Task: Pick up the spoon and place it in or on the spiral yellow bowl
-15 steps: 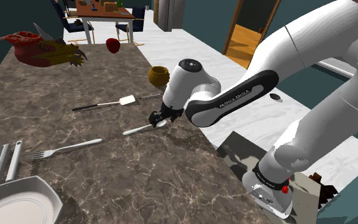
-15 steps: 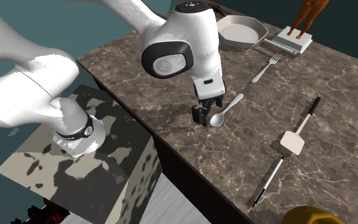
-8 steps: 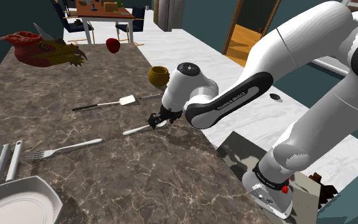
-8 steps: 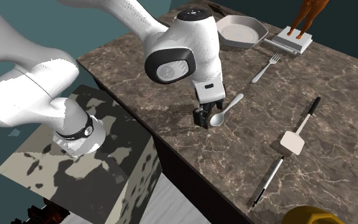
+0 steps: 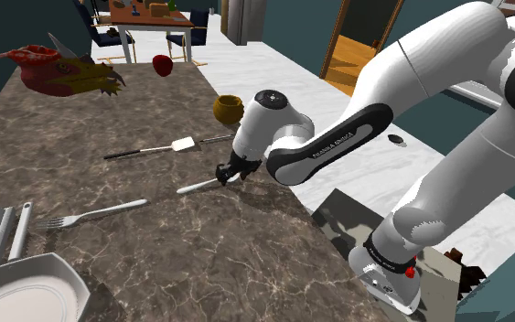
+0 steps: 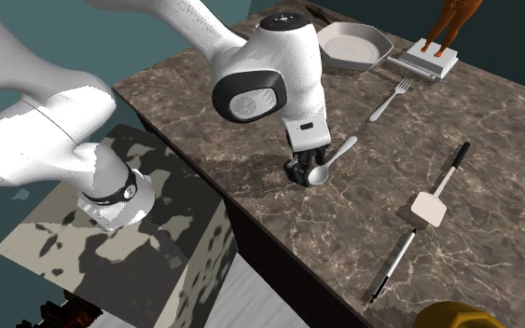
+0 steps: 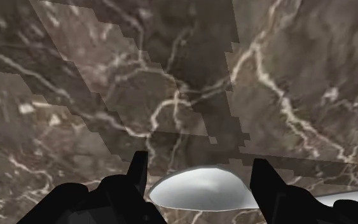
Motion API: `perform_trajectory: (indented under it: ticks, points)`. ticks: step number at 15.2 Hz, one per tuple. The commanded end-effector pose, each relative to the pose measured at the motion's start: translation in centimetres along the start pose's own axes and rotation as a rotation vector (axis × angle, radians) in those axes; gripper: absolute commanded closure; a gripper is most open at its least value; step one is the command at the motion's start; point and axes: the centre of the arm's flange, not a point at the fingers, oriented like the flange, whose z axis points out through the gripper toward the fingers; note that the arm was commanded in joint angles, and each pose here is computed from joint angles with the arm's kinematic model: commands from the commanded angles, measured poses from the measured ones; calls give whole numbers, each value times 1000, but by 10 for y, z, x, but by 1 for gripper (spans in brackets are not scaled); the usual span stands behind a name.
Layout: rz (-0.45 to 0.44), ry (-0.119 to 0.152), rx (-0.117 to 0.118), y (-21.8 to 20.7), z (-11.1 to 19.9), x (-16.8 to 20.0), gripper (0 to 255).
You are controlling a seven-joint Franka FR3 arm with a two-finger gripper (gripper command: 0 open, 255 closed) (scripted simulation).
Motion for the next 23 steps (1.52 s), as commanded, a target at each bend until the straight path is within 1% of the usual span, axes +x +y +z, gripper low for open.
perform_trajectory:
  ticks: [1, 4, 23]
  points:
    - [0, 0, 0, 0, 0, 0, 255]
    - [0, 0, 0, 0, 0, 0, 255]
    - [0, 0, 0, -7, -96, 28, 255]
